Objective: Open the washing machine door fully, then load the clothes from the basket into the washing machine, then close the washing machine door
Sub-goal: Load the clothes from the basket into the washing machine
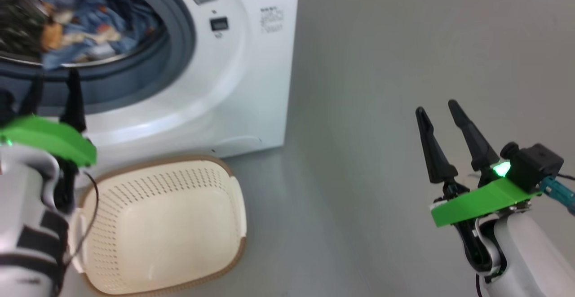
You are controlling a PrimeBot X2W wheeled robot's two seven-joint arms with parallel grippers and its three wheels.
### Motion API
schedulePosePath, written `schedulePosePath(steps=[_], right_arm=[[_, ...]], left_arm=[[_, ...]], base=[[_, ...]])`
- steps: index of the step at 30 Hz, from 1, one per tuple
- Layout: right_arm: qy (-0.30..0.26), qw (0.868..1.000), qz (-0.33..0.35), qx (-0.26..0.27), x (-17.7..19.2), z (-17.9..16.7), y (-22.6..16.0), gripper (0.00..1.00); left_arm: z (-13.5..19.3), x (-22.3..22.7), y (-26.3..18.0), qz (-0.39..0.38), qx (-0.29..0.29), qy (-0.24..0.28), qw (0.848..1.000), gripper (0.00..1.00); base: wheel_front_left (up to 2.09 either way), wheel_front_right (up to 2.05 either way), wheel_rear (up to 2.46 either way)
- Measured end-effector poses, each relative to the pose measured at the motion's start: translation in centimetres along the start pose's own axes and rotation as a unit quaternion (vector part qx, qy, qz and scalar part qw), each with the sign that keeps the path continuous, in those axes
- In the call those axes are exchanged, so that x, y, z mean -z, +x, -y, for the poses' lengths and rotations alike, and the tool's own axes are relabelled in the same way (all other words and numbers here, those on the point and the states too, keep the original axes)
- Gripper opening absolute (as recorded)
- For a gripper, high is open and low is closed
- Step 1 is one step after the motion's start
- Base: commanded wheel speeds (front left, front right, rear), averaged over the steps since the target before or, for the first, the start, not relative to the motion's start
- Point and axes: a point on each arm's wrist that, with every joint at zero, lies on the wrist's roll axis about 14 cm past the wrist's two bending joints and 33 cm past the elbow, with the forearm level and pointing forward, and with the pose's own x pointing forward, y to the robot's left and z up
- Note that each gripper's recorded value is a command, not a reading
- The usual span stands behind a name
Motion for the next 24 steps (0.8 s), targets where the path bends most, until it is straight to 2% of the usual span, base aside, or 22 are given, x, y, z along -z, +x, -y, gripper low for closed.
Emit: schedulePosePath(steps=[7,15,24], right_arm=[[0.01,1.0,0.016,-0.021,-1.3,-1.8,-1.0,1.0],[0.006,0.999,0.026,-0.043,-2.2,-3.2,-1.7,1.0],[0.005,0.998,0.03,-0.061,-2.7,-4.5,-2.5,1.0]], left_arm=[[-1.2,-0.3,-5.1,0.02,-0.011,-0.01,1.0,1.0],[-1.3,-1.5,-10.1,0.065,-0.023,-0.007,0.998,1.0],[-1.2,-0.5,-15.5,0.085,-0.037,-0.019,0.996,1.0]], base=[[0.0,0.0,0.0],[0.0,0.0,0.0],[0.0,0.0,0.0]])
